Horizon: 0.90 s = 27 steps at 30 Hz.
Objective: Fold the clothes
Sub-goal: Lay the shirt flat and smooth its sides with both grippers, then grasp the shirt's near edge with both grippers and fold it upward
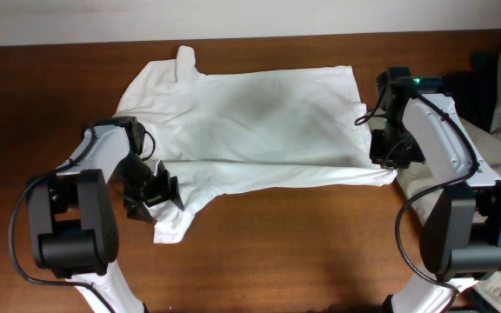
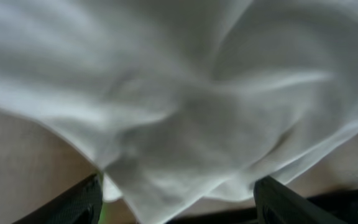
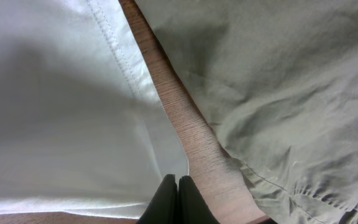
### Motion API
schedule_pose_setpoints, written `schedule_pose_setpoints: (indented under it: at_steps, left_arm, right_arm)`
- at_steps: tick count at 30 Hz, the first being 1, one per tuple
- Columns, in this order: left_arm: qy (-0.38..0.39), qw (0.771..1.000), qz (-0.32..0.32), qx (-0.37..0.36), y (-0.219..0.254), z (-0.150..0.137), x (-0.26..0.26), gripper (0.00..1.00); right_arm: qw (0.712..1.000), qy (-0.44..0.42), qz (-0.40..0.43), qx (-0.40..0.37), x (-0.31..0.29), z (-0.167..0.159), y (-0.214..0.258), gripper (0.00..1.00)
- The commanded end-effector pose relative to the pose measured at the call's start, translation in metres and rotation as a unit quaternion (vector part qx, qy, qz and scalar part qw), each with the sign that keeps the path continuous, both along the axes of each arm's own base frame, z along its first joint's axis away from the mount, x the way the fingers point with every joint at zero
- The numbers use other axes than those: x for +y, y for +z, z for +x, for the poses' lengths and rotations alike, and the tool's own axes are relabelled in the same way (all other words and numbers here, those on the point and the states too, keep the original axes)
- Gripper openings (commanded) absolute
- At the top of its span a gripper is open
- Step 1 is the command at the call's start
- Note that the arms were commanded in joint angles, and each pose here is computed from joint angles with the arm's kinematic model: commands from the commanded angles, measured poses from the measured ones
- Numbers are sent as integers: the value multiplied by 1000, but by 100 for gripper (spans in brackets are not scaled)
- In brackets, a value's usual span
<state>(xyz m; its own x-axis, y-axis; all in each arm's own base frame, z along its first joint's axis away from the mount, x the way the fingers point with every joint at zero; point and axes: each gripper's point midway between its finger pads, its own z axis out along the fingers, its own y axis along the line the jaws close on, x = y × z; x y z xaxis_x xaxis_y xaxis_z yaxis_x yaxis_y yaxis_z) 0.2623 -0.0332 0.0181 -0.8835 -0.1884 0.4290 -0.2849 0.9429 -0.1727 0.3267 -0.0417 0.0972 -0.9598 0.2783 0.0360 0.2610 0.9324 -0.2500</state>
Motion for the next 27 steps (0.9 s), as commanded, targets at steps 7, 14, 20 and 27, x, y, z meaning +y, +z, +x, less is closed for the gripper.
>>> schedule_pose_setpoints:
  at_steps: [7,14,20,27]
  left_arm:
    - [17,999,37,1,-14,-4,5,38]
    - [10,999,30,-14,-22,-2,-3,1]
    - [-13,988,56,-140,51,9,9,1]
    - [57,945,98,-307,161,-26,52,0]
  right_arm:
    - [1000,-3,-3,-6,-3,-1,5,4]
    - [1000,-3,-3,-5,-3,-1,5,4]
    - [1000,-11,21,6,5,-14,14,4]
    - [992,-9,26,-127,7,-61,116,4]
